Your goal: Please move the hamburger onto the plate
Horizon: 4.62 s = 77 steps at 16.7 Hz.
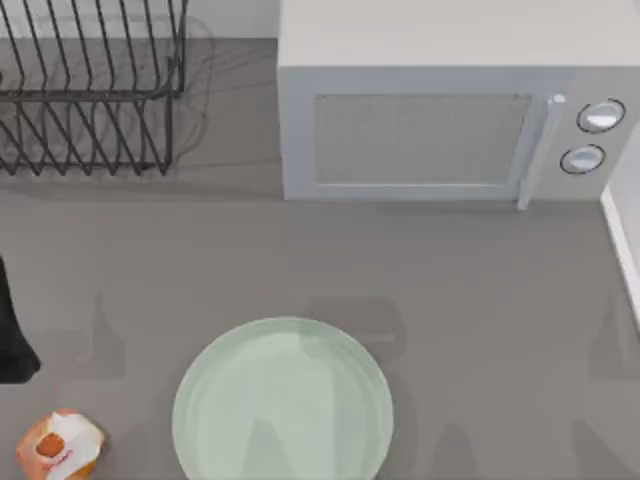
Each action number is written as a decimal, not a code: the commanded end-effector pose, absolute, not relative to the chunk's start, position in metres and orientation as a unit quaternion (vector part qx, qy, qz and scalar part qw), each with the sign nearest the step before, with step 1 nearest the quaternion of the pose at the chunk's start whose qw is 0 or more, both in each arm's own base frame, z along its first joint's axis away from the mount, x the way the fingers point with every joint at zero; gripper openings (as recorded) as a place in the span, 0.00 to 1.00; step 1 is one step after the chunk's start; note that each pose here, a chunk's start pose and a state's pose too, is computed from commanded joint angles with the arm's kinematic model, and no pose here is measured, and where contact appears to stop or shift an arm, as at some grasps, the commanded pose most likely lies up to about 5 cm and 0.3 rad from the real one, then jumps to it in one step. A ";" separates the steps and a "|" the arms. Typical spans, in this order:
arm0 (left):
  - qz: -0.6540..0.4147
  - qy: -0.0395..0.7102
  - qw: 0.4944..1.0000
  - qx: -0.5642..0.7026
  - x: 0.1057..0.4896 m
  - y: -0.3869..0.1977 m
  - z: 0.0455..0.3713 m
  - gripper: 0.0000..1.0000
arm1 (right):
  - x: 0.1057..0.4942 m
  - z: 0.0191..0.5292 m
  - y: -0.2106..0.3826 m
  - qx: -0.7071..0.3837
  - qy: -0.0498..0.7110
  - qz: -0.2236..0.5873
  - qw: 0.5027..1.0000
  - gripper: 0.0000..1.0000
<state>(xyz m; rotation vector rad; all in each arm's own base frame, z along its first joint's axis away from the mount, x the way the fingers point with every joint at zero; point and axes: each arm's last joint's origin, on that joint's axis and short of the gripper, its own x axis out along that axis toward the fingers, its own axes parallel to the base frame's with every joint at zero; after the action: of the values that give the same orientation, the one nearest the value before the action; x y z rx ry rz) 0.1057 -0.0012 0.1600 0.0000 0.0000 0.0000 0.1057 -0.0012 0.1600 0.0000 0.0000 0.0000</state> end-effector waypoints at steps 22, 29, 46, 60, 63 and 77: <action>-0.268 0.627 0.679 0.272 0.187 -0.045 0.172 1.00 | 0.106 0.160 -0.001 0.000 0.000 0.000 1.000 1.00; -0.283 0.645 0.652 0.281 0.193 -0.048 0.171 1.00 | 0.106 0.160 -0.001 0.000 0.000 0.000 1.000 1.00; -0.285 0.645 0.650 0.282 0.194 -0.050 0.091 0.92 | 0.106 0.160 -0.001 0.000 0.000 0.000 1.000 1.00; -0.285 0.645 0.650 0.282 0.194 -0.050 0.091 0.00 | 0.106 0.160 -0.001 0.000 0.000 0.000 1.000 1.00; -0.285 0.645 0.650 0.282 0.194 -0.050 0.091 0.00 | 0.106 0.160 -0.001 0.000 0.000 0.000 1.000 1.00; -0.290 0.646 0.649 0.278 0.200 -0.051 0.192 0.00 | 0.106 0.160 -0.001 0.000 0.000 0.000 1.000 1.00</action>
<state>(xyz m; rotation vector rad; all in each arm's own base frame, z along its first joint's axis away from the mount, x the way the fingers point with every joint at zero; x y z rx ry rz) 0.2000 -0.0506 0.1916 0.6318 1.4673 -0.6601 0.1057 -0.0012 0.1600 0.0000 0.0000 0.0000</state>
